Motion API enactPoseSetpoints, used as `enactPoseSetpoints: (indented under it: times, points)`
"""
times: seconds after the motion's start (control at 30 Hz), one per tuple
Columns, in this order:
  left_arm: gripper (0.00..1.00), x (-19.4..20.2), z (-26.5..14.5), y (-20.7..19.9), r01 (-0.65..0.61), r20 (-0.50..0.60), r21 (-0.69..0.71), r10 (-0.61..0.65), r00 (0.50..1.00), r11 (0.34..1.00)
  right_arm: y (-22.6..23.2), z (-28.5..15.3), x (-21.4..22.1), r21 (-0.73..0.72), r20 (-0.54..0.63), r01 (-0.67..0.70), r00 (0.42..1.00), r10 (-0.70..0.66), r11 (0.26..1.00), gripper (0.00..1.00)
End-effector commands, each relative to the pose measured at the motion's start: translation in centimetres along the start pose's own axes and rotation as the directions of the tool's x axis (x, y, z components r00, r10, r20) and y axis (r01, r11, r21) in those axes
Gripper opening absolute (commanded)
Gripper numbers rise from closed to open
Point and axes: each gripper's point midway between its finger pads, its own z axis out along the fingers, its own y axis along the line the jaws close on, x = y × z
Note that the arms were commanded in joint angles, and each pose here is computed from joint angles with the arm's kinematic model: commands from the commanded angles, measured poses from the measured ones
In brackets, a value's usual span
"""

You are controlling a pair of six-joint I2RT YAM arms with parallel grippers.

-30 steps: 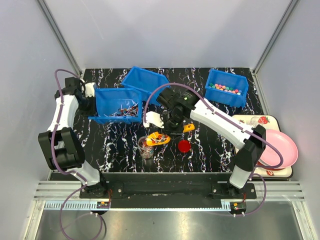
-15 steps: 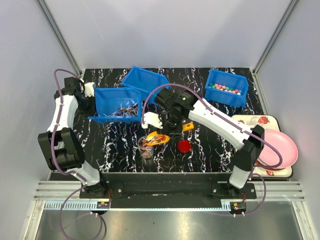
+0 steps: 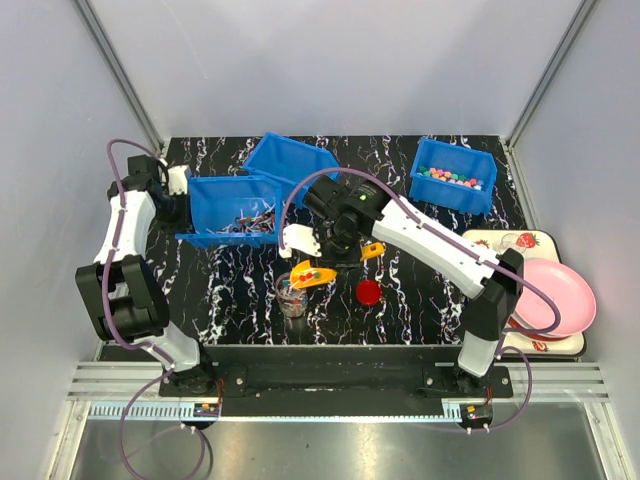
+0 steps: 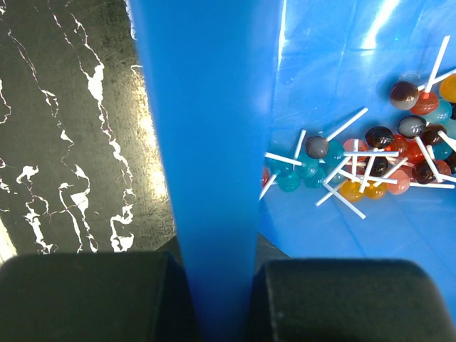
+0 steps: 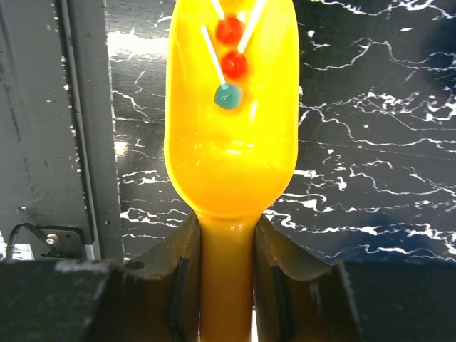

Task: Pack the candies
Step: Place the fake candies in the packing bottle.

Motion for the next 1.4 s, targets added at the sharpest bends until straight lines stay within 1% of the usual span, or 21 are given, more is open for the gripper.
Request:
enactPoseSetpoints:
  times: [0.0, 0.7, 1.07, 1.13, 1.37]
  points:
    - [0.0, -2.6, -1.9, -1.4, -0.038, 0.137, 0.064, 0.028, 0.99, 0.997, 0.6, -1.3, 0.3, 0.001, -0.044, 0.033, 0.998, -0.033, 0.999, 0.0]
    - [0.0, -2.3, -1.6, -1.1, -0.028, 0.128, 0.057, 0.02, 0.992, 0.998, 1.0, -2.5, 1.2, 0.028, -0.121, 0.07, 0.991, -0.066, 0.997, 0.0]
    - [0.0, -1.9, -1.4, -0.9, -0.024, 0.122, 0.045, 0.018, 0.992, 0.999, 2.1, -2.8, 2.0, 0.0, -0.217, 0.115, 0.97, -0.112, 0.993, 0.0]
    - [0.0, -1.9, -1.3, -0.8, -0.024, 0.123, 0.045, 0.018, 0.992, 0.999, 2.2, -3.0, 2.5, 0.005, -0.255, 0.126, 0.959, -0.121, 0.992, 0.0]
    - [0.0, -1.7, -1.2, -0.8, -0.021, 0.121, 0.046, 0.015, 0.993, 0.999, 2.9, -3.1, 3.1, -0.001, -0.301, 0.149, 0.943, -0.143, 0.989, 0.0]
